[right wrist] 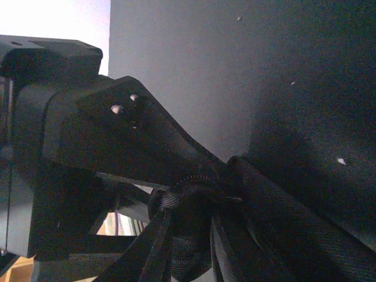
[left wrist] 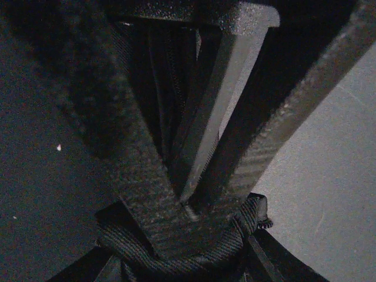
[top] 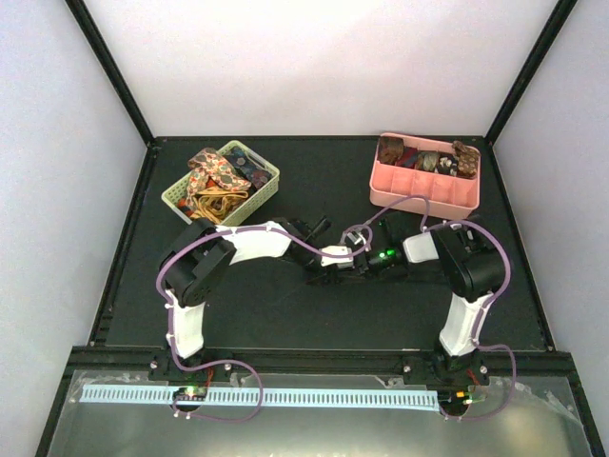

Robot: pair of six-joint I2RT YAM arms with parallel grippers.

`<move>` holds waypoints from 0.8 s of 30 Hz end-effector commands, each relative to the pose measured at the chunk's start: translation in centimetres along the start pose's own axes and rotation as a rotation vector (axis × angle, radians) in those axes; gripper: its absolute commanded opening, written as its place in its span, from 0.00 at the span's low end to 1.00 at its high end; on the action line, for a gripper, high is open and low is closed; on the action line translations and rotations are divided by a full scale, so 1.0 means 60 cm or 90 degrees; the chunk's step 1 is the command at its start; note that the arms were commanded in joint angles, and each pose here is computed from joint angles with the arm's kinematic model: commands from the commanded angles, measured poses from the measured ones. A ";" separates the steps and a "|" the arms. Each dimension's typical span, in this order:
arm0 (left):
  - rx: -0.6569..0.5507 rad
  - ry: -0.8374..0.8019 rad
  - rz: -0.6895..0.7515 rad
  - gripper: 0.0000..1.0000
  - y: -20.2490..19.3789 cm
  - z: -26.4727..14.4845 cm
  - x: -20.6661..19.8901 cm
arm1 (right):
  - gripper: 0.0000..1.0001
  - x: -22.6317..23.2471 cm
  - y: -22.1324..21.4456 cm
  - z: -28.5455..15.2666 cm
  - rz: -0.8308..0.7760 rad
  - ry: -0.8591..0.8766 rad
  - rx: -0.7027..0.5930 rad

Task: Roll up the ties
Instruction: Roll the tie at the center of the board.

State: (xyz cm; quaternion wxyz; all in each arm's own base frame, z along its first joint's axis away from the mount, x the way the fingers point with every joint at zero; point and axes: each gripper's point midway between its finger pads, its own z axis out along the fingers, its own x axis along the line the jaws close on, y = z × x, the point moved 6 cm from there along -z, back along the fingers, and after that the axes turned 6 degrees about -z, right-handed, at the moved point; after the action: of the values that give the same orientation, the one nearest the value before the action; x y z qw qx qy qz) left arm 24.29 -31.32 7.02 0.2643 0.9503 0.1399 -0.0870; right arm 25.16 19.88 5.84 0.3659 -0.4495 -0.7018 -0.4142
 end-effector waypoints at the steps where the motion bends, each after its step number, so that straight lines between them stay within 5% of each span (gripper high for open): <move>1: 0.025 -0.009 -0.020 0.42 -0.006 0.014 0.000 | 0.20 -0.008 0.007 0.009 -0.018 -0.022 0.002; 11: -0.137 0.005 -0.042 0.70 0.004 -0.037 0.015 | 0.10 -0.040 -0.005 0.005 -0.011 -0.122 0.042; 19: -0.337 0.047 0.053 0.79 -0.007 -0.072 -0.006 | 0.09 -0.045 -0.007 -0.010 -0.018 -0.176 0.051; 24: -0.376 0.025 0.089 0.78 -0.013 -0.054 -0.011 | 0.09 -0.050 -0.005 -0.011 -0.012 -0.179 0.051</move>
State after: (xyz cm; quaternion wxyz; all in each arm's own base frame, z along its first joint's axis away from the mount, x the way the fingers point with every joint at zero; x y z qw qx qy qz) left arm 22.78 -27.19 7.21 0.4459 0.8808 0.1558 -0.0313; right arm 25.93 19.22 4.55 0.3077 -0.4595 -0.7514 -0.3600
